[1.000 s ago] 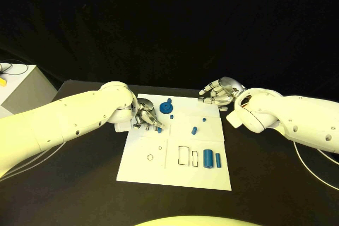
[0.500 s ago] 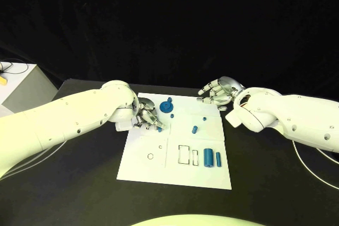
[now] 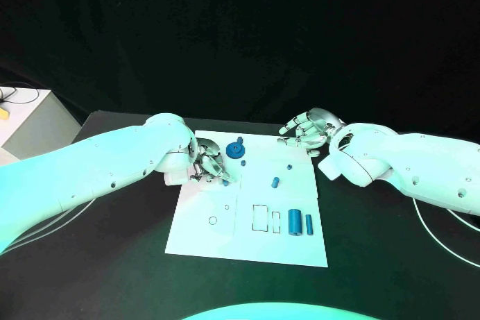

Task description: Assemble the parts on the task board

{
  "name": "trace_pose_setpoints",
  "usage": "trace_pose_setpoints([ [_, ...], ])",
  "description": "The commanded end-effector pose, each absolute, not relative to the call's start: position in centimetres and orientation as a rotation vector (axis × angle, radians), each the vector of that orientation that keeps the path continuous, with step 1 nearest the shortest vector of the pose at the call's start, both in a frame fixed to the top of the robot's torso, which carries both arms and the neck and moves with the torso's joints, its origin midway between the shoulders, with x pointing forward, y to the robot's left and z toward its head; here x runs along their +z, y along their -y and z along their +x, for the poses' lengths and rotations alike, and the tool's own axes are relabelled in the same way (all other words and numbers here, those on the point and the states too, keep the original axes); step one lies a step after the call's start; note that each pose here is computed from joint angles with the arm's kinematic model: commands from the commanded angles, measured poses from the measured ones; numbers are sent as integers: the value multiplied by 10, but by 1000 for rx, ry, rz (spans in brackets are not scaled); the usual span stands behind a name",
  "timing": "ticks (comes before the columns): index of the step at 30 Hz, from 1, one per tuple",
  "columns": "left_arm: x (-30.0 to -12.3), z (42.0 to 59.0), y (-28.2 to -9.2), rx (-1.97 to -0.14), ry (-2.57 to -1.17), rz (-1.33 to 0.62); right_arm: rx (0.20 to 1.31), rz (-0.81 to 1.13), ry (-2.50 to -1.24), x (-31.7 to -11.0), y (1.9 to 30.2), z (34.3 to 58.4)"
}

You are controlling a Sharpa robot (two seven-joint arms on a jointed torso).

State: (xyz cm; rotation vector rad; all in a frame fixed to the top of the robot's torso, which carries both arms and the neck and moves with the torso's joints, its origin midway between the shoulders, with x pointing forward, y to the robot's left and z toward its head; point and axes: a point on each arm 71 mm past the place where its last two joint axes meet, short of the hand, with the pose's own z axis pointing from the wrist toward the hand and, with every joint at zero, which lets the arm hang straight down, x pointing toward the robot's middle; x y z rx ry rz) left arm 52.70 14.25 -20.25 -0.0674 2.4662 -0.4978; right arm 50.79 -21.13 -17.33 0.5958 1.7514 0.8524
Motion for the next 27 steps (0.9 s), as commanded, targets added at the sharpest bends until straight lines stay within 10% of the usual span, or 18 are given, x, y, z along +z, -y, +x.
trace_pose_setpoints([
  [1,-203,526,-140,-512,-2484,-59,859,574,-1768,-174,209,507],
  [27,-197,519,-149,-658,-2448,-226,856,580,-1743,-174,212,508],
])
